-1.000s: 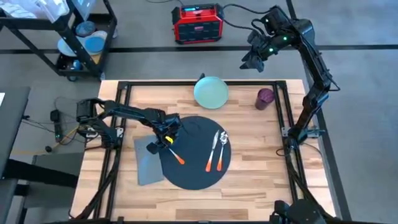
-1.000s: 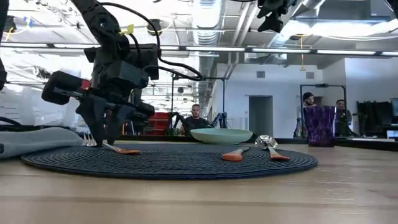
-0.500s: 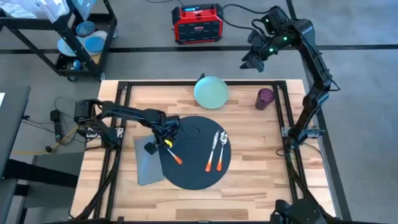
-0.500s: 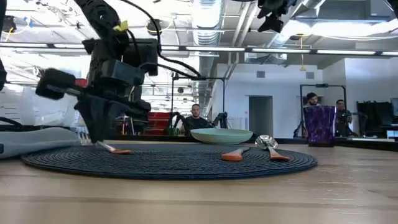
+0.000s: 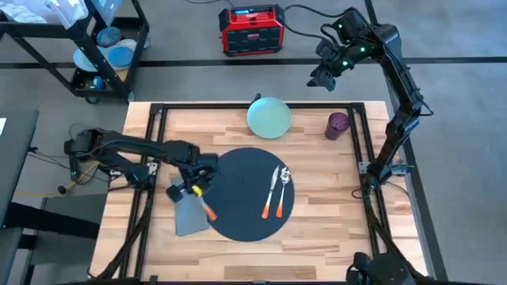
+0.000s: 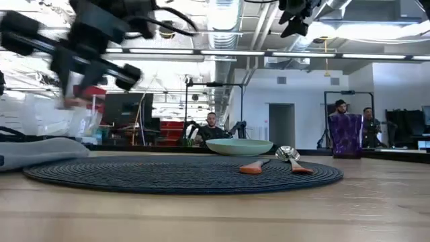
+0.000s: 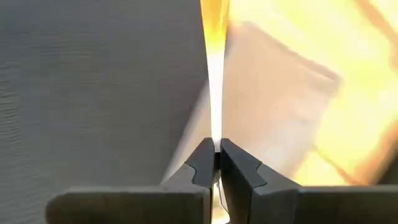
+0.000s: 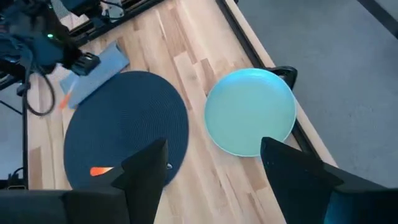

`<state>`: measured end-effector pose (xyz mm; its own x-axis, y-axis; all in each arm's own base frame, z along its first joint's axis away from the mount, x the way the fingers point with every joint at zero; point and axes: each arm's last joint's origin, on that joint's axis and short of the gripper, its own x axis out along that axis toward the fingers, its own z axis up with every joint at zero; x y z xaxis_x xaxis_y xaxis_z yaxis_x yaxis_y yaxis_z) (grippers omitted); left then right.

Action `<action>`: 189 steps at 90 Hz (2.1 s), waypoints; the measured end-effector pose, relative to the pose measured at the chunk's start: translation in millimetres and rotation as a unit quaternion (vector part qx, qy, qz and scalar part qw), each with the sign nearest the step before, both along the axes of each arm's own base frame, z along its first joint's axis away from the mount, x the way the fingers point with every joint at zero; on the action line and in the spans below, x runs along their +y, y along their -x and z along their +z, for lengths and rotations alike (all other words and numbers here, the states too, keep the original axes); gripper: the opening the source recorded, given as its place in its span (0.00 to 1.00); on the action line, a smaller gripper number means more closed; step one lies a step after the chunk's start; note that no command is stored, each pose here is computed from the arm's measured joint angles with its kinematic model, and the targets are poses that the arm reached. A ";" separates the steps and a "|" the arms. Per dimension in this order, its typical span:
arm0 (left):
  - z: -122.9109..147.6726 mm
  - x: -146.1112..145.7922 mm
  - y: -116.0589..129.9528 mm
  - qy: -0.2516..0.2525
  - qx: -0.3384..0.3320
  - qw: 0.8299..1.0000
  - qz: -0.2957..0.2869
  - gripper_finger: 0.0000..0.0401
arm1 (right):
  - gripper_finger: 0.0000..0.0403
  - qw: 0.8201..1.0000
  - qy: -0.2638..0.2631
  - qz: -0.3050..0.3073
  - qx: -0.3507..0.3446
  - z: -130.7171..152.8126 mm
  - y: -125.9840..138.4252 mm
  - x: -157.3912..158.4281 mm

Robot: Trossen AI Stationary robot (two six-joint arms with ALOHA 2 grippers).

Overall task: Set table place
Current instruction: Put the orange fork on the gray napkin to the left woven placement, then put the green plate on the dark gray placemat to the left of the orange table knife

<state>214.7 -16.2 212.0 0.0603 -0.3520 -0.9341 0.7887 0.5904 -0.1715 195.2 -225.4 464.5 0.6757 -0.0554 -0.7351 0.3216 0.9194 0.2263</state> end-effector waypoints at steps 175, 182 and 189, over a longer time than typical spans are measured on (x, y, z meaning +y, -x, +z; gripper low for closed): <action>-35.3 -2.2 21.5 -0.133 -0.029 0.977 -0.162 0.16 | 0.61 1.000 0.004 0.010 -0.004 0.4 -0.3 0.7; -26.5 4.3 13.8 -0.201 -0.047 0.967 -0.151 0.16 | 0.61 0.998 0.050 -0.002 0.024 0.3 0.1 -2.8; -18.8 14.6 5.1 -0.261 -0.070 0.954 -0.132 0.16 | 0.61 0.992 0.107 -0.044 0.055 0.3 -2.4 -12.3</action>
